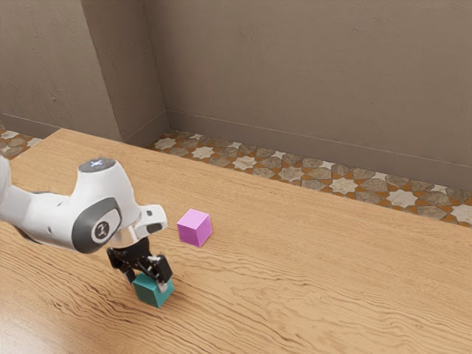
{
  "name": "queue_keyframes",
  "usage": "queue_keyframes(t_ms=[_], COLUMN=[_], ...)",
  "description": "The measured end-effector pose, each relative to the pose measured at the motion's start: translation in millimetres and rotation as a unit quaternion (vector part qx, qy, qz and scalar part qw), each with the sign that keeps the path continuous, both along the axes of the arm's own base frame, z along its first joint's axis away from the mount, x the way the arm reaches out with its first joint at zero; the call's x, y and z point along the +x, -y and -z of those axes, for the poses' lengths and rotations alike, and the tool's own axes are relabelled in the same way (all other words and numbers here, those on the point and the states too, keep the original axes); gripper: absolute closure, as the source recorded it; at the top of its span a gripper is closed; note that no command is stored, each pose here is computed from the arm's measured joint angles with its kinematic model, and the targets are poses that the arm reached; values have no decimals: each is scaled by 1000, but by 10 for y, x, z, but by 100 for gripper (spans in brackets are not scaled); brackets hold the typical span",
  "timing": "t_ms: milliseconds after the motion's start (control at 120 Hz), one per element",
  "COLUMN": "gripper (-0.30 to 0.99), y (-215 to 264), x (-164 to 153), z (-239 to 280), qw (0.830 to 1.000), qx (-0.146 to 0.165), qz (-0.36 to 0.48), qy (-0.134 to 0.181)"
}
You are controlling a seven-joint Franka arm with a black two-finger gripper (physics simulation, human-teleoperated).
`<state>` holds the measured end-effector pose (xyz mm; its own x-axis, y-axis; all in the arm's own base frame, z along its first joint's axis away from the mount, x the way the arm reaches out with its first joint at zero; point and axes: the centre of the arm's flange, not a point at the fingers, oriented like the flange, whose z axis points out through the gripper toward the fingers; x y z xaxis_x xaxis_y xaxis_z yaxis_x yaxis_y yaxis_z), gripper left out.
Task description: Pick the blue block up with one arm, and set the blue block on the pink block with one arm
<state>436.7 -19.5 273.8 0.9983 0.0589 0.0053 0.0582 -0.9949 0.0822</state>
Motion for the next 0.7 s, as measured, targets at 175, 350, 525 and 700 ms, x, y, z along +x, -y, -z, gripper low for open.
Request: queue_keyframes(t_ms=[175, 350, 525, 700], gripper=[0, 0, 0, 23], y=[34, 6, -20, -36], x=[13, 39, 49, 62], z=[53, 143, 184, 155], qw=[1000, 1000, 1000, 1000], qx=[3, 5, 6, 7], qz=[6, 5, 3, -4], qy=[6, 3, 1, 5])
